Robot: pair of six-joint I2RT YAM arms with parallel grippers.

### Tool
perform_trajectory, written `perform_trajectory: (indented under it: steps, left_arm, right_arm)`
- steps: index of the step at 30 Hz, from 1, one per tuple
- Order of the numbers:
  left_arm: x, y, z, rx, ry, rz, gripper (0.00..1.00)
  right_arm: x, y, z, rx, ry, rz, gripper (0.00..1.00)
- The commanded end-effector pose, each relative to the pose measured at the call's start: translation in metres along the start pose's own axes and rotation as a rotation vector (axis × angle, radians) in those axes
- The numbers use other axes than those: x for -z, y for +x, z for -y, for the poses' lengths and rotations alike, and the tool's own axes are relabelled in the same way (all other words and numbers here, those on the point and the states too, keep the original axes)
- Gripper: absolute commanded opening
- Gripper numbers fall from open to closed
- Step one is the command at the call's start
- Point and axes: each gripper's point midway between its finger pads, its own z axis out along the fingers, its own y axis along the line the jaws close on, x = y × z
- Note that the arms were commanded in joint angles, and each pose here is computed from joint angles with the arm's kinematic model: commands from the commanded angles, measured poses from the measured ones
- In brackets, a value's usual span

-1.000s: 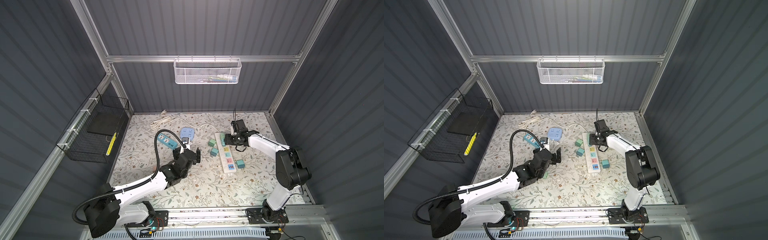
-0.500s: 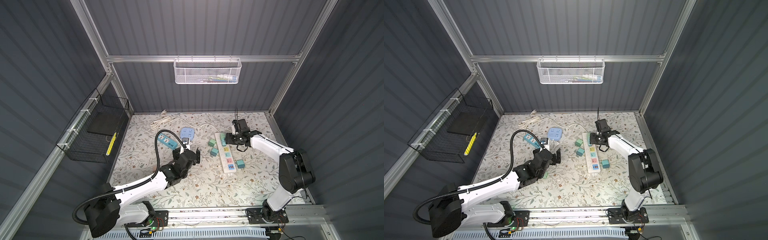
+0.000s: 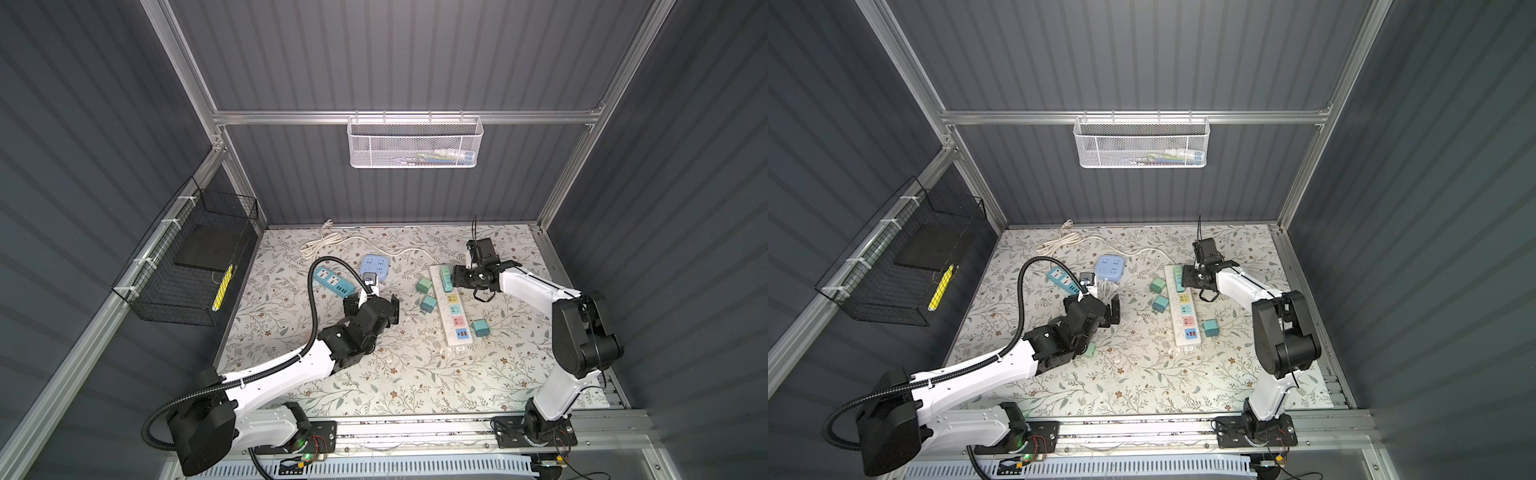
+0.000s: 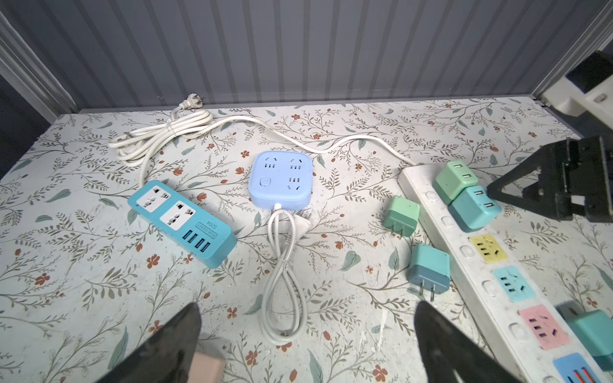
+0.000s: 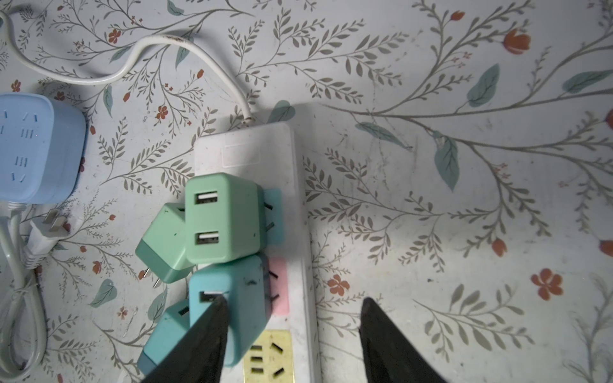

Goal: Insert the plug

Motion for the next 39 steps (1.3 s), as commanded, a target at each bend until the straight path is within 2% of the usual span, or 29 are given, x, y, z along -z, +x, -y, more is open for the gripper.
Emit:
perform_trajectory:
  steps: [1,9,16,22,28,33,35,37,39]
  left_arm:
    - [0.006,-0.005,-0.014,0.014,-0.050,0.007,1.00]
    - [0.019,-0.011,-0.040,0.009,-0.162,0.007,1.00]
    - [0.031,-0.005,-0.056,-0.063,-0.219,-0.068,1.00]
    - [0.040,0.017,-0.064,-0.090,-0.246,-0.222,1.00]
    - [0.044,0.078,-0.058,-0.108,-0.189,-0.481,1.00]
    - [0.057,0.129,-0.057,-0.115,-0.169,-0.723,0.93]
    - [0.059,0.141,-0.058,-0.095,-0.177,-0.769,0.93]
    - [0.058,0.143,-0.063,-0.066,-0.215,-0.761,0.93]
    - [0.052,0.145,-0.062,-0.045,-0.201,-0.752,0.93]
  right_arm:
    - [0.004,0.007,0.001,0.003,0.006,-0.024,0.63]
    - [0.055,-0.029,-0.016,0.012,-0.052,0.082,0.66]
    - [0.080,-0.022,-0.029,0.015,-0.107,0.118,0.66]
    - [0.082,-0.004,-0.028,-0.018,-0.111,0.102,0.66]
    - [0.082,0.014,-0.027,-0.014,-0.130,0.071,0.66]
    - [0.087,0.024,-0.026,-0.010,-0.146,0.074,0.67]
    - [0.089,0.026,-0.026,-0.006,-0.156,0.079,0.66]
    - [0.090,0.028,-0.026,-0.004,-0.161,0.083,0.67]
    - [0.090,0.028,-0.027,-0.002,-0.169,0.087,0.67]
